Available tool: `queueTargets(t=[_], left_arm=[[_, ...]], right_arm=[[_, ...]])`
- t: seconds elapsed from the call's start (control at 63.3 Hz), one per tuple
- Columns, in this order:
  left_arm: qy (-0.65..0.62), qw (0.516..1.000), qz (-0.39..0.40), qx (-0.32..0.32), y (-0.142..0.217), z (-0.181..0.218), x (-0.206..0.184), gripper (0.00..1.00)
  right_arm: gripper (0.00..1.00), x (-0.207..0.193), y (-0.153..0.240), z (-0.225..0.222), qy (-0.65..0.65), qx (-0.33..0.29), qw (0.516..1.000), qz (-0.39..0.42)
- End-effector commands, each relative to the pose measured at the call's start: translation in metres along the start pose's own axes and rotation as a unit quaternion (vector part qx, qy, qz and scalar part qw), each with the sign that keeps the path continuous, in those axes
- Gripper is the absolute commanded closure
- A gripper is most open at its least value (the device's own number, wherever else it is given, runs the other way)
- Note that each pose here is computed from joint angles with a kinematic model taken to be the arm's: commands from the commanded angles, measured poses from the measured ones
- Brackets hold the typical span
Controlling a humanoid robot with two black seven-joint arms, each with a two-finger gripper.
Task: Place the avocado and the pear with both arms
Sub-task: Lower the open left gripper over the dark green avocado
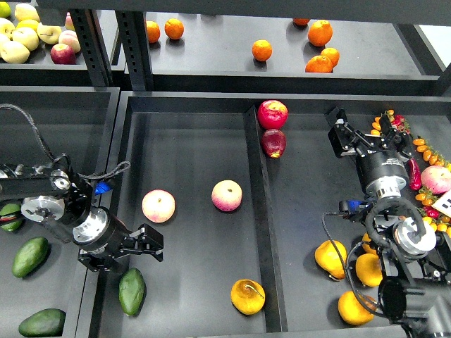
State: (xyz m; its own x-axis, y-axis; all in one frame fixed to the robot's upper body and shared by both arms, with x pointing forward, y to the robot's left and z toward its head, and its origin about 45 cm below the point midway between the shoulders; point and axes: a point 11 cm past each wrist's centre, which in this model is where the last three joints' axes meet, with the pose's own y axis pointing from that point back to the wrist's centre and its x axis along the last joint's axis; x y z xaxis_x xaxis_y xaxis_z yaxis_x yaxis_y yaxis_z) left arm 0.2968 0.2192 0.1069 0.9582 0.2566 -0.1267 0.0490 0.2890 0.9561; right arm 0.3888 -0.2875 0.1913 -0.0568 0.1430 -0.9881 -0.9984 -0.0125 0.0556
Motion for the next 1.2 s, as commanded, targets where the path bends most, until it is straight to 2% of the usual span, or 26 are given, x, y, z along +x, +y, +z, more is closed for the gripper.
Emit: queueTargets(t=[0.0, 0.19, 0.553, 0.821, 1.185], left_arm=[[-0.017, 1.000, -0.009, 0.020, -0.012, 0.002, -0.006, 0.00], [-0.031, 0.998, -0.019, 0.049, -0.025, -0.004, -0.012, 0.00], [-0.054, 0.996, 0.017, 0.074, -0.025, 0.013, 0.011, 0.00], [-0.056, 0.993, 0.017, 0.104, -0.032, -0.003, 0.011, 0.00], [-0.051, 0.992, 0.014, 0.111, -0.042, -0.008, 0.009, 0.00]], right_arm=[[0.00, -0.013, -0.012, -0.004, -0.008, 0.007, 1.000, -0.010], [0.00, -0.018, -0.016, -0.002, -0.008, 0.005, 1.000, -0.015], [0.00, -0.017, -0.015, -0.002, -0.010, 0.005, 1.000, -0.015], [0.00, -0.016, -0.014, -0.003, -0.010, 0.006, 1.000, -0.013], [0.00, -0.015, -0.014, -0.002, -0.009, 0.004, 1.000, -0.012]])
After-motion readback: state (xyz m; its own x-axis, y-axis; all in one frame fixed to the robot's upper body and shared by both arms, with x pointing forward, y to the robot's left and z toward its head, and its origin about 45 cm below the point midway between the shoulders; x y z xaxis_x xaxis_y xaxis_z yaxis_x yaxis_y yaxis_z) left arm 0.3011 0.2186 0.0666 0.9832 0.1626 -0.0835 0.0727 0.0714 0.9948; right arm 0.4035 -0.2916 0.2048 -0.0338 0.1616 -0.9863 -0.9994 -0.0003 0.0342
